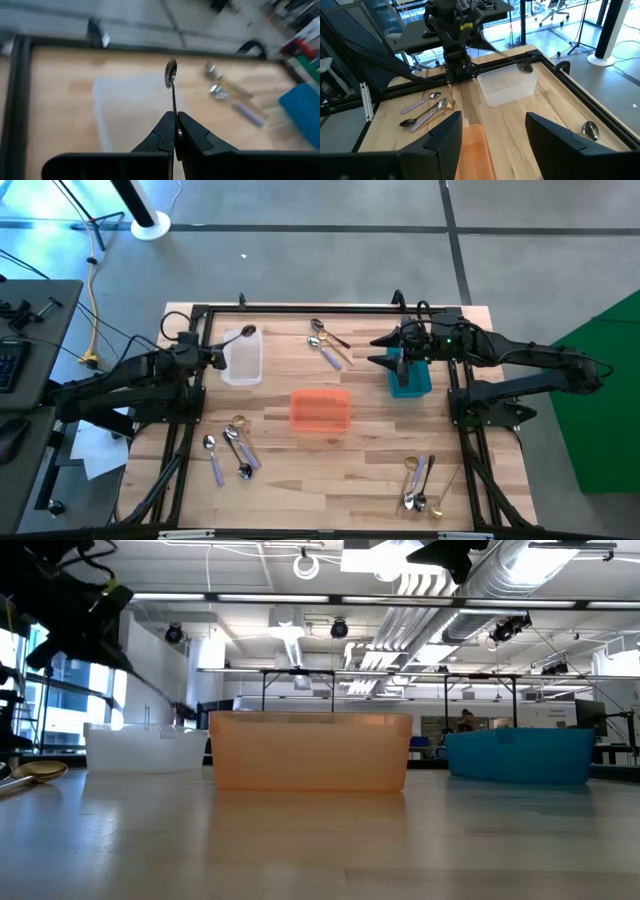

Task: Sort silverware by color (type)
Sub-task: Put the top center black spoon into the white bin

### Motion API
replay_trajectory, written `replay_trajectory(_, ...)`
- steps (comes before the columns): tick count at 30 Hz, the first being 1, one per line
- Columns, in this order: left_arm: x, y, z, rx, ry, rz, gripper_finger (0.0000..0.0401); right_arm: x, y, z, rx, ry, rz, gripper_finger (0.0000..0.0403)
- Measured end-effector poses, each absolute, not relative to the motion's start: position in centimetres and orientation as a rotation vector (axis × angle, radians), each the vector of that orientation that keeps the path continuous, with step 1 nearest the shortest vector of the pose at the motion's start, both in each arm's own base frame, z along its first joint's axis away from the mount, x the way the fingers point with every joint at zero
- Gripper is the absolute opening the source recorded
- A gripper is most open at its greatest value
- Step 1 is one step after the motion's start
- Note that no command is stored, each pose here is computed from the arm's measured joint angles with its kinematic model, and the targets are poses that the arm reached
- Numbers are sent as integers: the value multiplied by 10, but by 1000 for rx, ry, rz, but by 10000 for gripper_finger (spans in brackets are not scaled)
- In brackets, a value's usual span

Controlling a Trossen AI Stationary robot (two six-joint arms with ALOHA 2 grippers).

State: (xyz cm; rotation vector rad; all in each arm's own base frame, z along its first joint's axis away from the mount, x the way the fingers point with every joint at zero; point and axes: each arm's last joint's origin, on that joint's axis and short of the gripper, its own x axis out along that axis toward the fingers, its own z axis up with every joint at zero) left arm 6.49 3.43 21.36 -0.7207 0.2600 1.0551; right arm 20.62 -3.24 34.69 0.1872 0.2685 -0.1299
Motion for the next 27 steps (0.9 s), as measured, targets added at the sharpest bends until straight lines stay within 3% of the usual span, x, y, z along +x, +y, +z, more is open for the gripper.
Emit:
replay_trajectory(11,67,36,200,-716,246,1111,0,206,-32,347,212,267,-133,201)
replay_trajectory(27,85,39,194,-718,378,1081,0,206,-32,347,206,267,-132,201)
